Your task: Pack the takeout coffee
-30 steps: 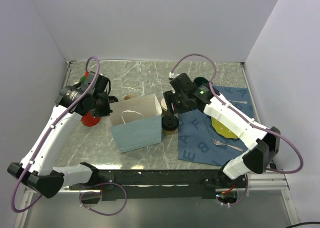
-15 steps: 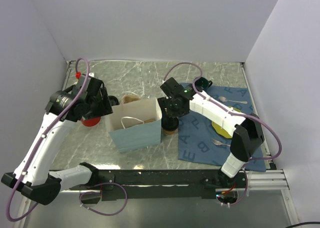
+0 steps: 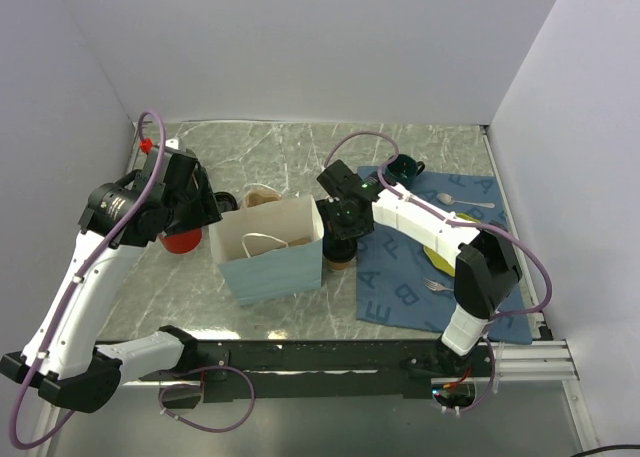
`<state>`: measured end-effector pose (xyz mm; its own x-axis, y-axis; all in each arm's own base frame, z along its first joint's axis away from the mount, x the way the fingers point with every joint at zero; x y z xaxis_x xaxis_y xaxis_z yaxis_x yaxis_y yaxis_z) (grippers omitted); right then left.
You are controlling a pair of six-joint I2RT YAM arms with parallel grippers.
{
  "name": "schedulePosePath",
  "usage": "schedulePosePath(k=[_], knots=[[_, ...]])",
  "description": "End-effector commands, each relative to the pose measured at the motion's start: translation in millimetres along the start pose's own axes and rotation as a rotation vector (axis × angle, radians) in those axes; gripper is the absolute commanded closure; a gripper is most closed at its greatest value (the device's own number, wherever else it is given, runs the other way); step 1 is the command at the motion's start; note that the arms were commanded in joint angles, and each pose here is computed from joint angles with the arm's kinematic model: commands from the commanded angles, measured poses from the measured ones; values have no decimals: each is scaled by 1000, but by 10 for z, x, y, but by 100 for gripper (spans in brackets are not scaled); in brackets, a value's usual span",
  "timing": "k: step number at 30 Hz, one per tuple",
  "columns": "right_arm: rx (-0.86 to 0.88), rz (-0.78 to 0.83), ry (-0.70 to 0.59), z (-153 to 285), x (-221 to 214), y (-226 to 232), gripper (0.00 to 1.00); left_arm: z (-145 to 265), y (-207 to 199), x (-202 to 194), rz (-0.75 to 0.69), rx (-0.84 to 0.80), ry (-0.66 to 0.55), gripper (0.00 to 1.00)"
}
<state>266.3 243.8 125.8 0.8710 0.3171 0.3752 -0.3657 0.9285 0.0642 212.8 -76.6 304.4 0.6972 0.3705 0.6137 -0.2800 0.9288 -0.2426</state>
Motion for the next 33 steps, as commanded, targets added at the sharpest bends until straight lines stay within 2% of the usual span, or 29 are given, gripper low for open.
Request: schedulePosePath(k=[1, 9, 17, 33], knots=[[-26, -6, -17, -45, 75, -22, 16, 119, 50, 84, 19, 3, -42, 30], [-24, -16, -9, -56, 73, 8, 15, 130, 58, 91, 13, 2, -48, 28], [-50, -22, -28, 47, 132, -3, 9, 96, 102, 87, -10, 27, -50, 27], [-59, -20, 10, -82, 73, 25, 13, 96, 119, 90, -29, 30, -54, 27]])
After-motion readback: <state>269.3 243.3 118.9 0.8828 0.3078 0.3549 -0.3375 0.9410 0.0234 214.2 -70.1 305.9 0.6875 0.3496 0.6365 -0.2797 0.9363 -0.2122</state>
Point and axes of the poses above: each gripper's point midway between its finger pads, its own z axis back along the fingers, its own y axis along the line the jaws close on, x = y × z, the point moved 1 cm from there along z, back along the fingers, and after that the axes turned 3 degrees about z, right-handed, at the moved point
